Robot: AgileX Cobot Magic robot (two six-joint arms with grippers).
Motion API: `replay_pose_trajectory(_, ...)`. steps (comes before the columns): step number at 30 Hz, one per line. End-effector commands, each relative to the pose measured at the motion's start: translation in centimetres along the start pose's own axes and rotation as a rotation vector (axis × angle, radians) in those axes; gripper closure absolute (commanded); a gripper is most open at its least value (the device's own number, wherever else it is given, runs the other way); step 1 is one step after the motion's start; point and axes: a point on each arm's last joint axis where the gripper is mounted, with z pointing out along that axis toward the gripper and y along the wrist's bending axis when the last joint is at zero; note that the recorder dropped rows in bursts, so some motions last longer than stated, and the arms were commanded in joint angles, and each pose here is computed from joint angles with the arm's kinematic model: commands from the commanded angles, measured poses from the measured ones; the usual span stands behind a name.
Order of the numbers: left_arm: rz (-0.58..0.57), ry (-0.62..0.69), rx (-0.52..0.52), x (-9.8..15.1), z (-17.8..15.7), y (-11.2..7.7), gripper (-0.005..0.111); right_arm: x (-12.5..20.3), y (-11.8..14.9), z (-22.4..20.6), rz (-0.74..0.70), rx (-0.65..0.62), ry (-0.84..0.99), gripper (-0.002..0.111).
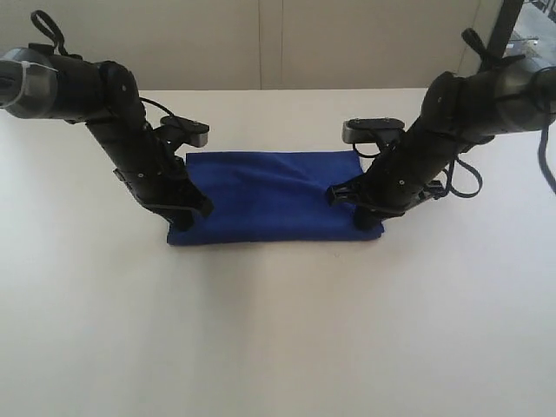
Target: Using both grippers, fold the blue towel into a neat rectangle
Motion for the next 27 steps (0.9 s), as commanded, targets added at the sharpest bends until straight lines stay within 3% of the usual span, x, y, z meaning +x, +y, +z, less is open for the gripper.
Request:
replay_pose_trajectory(1,0.043,0.076,-0.015,0.7,-0.1,0.2,0.107,0.7,0.1,-0.6,-0.008,-0.01,0.074,0.108)
replay_pose_trajectory(6,0.092,0.078,-0.016,0.7,-0.1,0.2,0.107,0.0,0.7,-3.0,-0.024,-0.003,-0.01,0.108)
replay_pose_trajectory(12,0.099,0.012,-0.024,-0.2,-2.6,-0.2,0.107,-1.3,1.2,-6.4,-0.053,0.027,-0.189,0.108)
replay_pose_trajectory(19,0.044,-0.077,0.059,-1.2,-4.3,-1.4,0.107,-3.2,0.5,-4.2,-0.072,0.055,-0.247,0.108)
replay_pose_trajectory(27,0.046,-0.049,0.098,-1.3,-1.8,-1.8,0.107,-5.6,-0.3,-1.1,-0.068,0.05,-0.236,0.108)
